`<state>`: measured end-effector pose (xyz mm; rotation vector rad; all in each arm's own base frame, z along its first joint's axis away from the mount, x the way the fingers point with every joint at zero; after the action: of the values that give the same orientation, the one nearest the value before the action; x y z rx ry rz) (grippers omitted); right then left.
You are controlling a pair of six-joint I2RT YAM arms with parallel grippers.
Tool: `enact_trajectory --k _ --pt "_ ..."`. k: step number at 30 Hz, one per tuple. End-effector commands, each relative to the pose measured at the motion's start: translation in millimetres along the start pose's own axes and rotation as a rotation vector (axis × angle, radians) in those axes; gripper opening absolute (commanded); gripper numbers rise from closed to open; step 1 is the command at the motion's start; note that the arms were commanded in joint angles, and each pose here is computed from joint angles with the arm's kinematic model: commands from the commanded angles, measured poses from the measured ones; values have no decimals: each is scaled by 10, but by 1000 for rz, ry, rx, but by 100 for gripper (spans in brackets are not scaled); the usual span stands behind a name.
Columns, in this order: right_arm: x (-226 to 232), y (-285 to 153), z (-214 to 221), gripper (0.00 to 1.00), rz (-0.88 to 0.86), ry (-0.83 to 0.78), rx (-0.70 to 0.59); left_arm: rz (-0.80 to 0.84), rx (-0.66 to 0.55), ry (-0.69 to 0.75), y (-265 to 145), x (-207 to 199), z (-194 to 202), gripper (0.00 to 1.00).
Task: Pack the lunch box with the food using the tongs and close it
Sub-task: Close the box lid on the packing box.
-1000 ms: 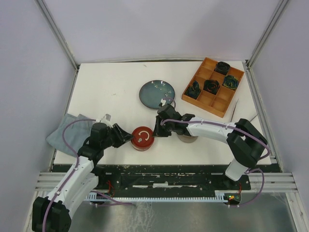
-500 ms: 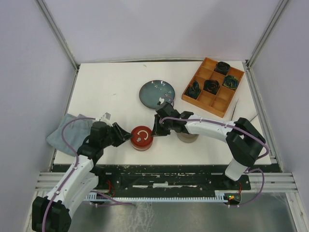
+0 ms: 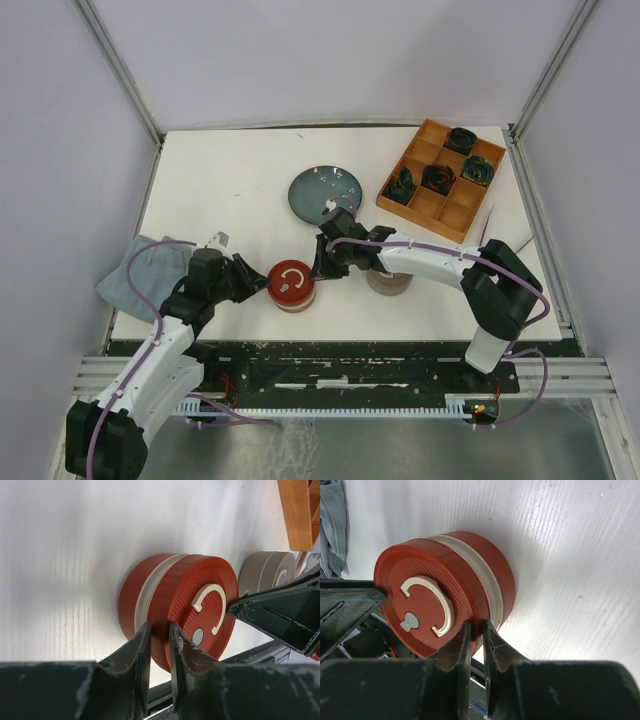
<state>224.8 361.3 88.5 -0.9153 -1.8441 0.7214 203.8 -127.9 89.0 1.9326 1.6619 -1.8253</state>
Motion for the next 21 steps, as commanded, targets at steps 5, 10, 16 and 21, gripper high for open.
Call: enact_trajectory --k 5,10,16,21 --pt "85 -60 -41 18 -4 -22 -6 56 -12 51 -43 -167 -71 22" --pt "67 -75 -30 19 5 -30 -4 66 8 44 -43 -185 -39 21" --pt "105 -116 -85 21 3 -35 -27 65 19 32 -18 -147 1 20" --pt "116 16 -45 21 -7 -25 3 54 13 20 7 -101 11 19"
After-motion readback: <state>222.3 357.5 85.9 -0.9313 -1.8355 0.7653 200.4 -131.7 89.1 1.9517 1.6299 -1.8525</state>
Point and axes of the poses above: each gripper's point midway between its finger pads, its own y axis out along the fingers, its own x axis along the line the jaws close on, z = x × y, the point moved 1 cm from there along -y, back along the fingers, and after that the axes turned 9 degrees about -y, right-handed, at the moved point
